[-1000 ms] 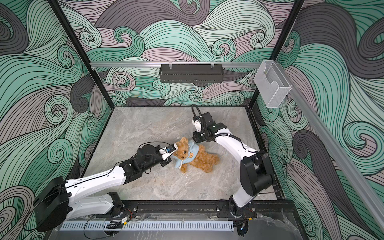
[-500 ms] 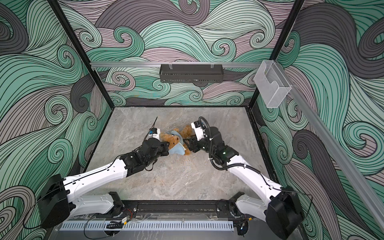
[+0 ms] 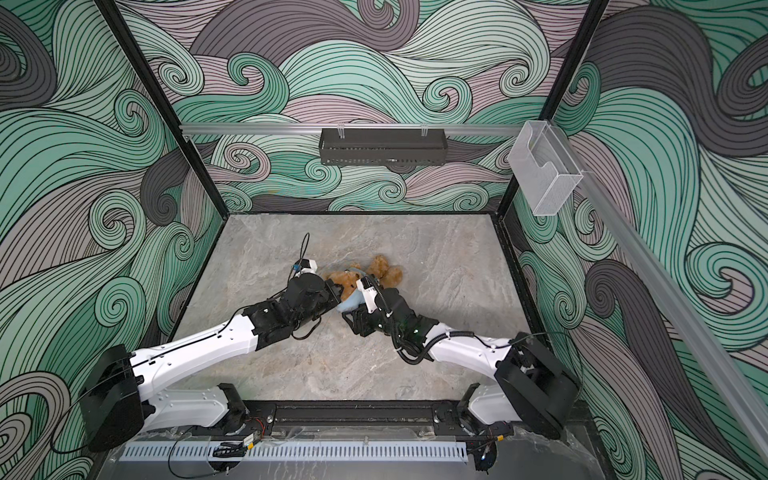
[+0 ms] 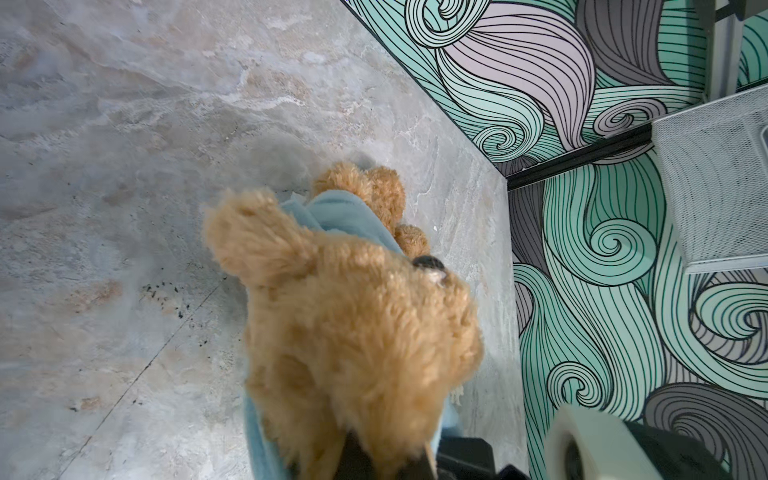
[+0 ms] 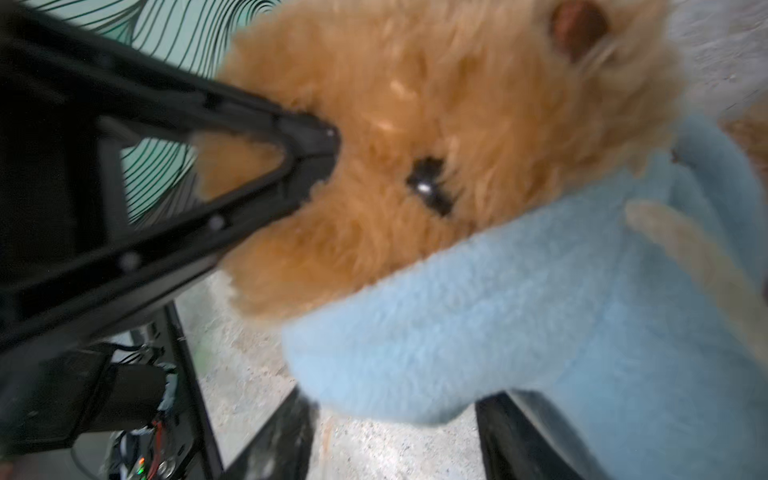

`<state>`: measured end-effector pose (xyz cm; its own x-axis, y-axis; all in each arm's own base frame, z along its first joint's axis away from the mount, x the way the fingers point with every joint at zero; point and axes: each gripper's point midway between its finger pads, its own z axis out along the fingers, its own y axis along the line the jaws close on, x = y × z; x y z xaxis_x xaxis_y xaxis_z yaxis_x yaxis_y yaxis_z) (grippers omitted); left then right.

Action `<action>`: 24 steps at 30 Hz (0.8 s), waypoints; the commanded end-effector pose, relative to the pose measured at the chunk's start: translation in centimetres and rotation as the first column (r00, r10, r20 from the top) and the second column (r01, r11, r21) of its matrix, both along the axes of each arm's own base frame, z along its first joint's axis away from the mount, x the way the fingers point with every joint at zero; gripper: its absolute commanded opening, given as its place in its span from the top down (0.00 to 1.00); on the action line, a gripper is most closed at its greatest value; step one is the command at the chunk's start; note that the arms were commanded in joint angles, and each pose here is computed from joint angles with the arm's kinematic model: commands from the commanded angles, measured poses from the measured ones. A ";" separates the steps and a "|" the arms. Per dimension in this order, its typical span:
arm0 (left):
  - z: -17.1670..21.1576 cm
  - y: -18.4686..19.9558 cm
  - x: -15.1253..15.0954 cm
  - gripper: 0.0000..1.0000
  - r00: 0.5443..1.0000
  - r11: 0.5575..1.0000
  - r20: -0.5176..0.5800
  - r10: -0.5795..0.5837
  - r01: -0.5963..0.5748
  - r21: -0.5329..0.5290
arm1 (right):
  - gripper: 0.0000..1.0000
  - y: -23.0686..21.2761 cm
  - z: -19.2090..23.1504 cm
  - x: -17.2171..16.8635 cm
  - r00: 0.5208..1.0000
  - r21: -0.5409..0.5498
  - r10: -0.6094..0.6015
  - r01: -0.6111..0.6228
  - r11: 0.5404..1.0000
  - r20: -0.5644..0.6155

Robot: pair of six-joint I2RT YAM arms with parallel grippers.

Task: Dress the teddy bear
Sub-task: 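Pull the hoodie edge toward the robot with the right gripper while the left gripper holds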

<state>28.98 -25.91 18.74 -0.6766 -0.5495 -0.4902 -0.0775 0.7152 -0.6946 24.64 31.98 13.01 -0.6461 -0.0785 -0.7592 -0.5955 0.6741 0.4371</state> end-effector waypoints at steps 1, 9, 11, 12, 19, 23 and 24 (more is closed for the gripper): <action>1.6 -0.7 0.6 1.00 1.000 0.999 0.005 -0.001 0.001 -0.048 | 0.60 -0.7 0.7 2.3 0.990 -0.024 -0.136 0.137 0.990 0.031; 1.8 0.2 1.0 1.00 1.000 0.996 -0.005 0.001 -0.001 -0.084 | 0.92 -5.1 -3.0 2.9 0.964 -0.179 -0.260 0.267 0.947 0.061; 1.9 0.5 1.3 1.00 1.000 0.995 -0.016 -0.007 0.005 -0.100 | 0.92 -6.0 -3.9 2.8 0.961 -0.199 -0.273 0.277 0.940 0.046; 1.9 0.6 1.4 1.00 1.000 0.994 -0.022 -0.011 0.008 -0.107 | 0.92 -6.3 -4.2 2.8 0.960 -0.206 -0.276 0.279 0.938 0.042; 0.9 2.0 1.9 1.00 0.996 0.990 -0.086 -0.017 0.004 -0.143 | 0.79 -6.9 -4.9 2.1 0.981 -0.203 -0.194 0.192 0.960 0.012; 0.2 2.5 2.4 1.00 0.994 0.987 -0.103 -0.045 0.028 -0.159 | 0.61 -4.8 -1.4 -0.5 0.998 -0.090 0.049 -0.046 0.995 0.037; -0.2 2.4 2.5 1.00 0.991 0.985 -0.115 -0.064 0.045 -0.167 | 0.60 -4.8 -0.1 -1.0 0.994 -0.070 0.093 -0.089 0.994 0.054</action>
<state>31.51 -23.06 17.94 -0.7215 -0.6060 -0.3350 -0.1721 0.6256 -0.7609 25.73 25.48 9.33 -0.6599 -0.1288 -0.7403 -0.5158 0.7941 0.3216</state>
